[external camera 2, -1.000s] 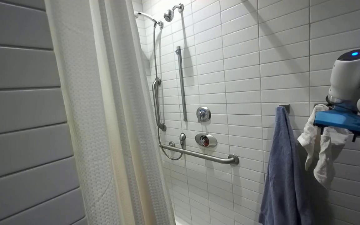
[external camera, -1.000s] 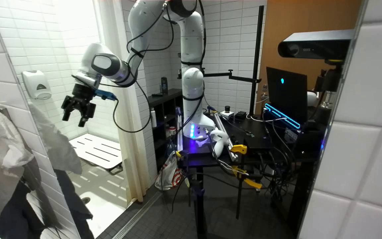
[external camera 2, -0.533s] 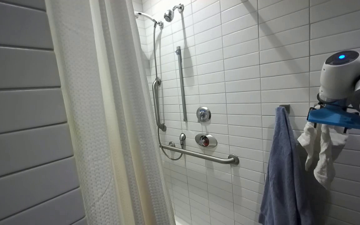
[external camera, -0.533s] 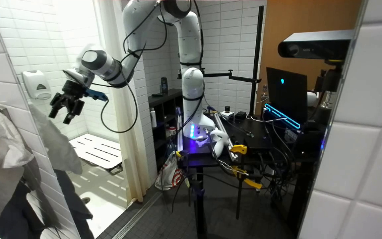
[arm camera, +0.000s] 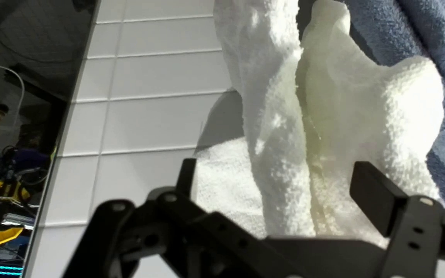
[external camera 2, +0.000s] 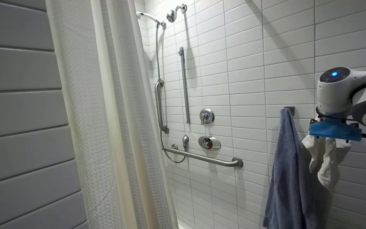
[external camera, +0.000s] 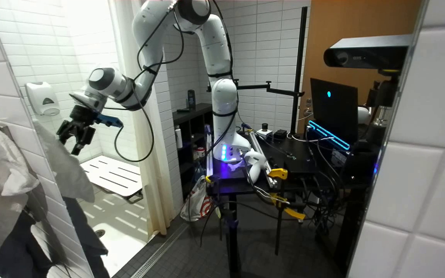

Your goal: Remove the face towel from the hook

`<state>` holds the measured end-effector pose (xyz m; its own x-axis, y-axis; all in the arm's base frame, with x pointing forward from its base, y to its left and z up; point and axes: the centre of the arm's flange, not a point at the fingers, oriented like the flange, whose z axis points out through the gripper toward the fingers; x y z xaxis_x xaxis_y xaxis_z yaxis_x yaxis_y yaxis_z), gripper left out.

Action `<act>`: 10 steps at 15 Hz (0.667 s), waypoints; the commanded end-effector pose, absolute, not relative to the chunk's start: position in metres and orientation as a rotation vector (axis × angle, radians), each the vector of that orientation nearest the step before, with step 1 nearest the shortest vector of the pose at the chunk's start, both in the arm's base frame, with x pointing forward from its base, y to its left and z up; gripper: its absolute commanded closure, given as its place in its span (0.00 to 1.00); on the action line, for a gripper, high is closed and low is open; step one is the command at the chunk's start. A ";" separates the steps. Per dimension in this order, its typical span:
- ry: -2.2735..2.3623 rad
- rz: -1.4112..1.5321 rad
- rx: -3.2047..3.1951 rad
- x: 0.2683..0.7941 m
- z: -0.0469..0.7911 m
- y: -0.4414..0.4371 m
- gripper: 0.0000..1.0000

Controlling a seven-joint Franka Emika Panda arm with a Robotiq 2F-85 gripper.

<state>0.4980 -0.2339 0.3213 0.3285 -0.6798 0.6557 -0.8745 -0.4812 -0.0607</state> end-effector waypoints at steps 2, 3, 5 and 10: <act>-1.387 0.913 2.290 0.512 0.306 -0.233 0.00; -1.391 0.920 2.287 0.514 0.307 -0.237 0.00; -1.396 0.933 2.286 0.516 0.308 -0.242 0.00; -1.367 0.963 2.284 0.523 0.311 -0.246 0.26</act>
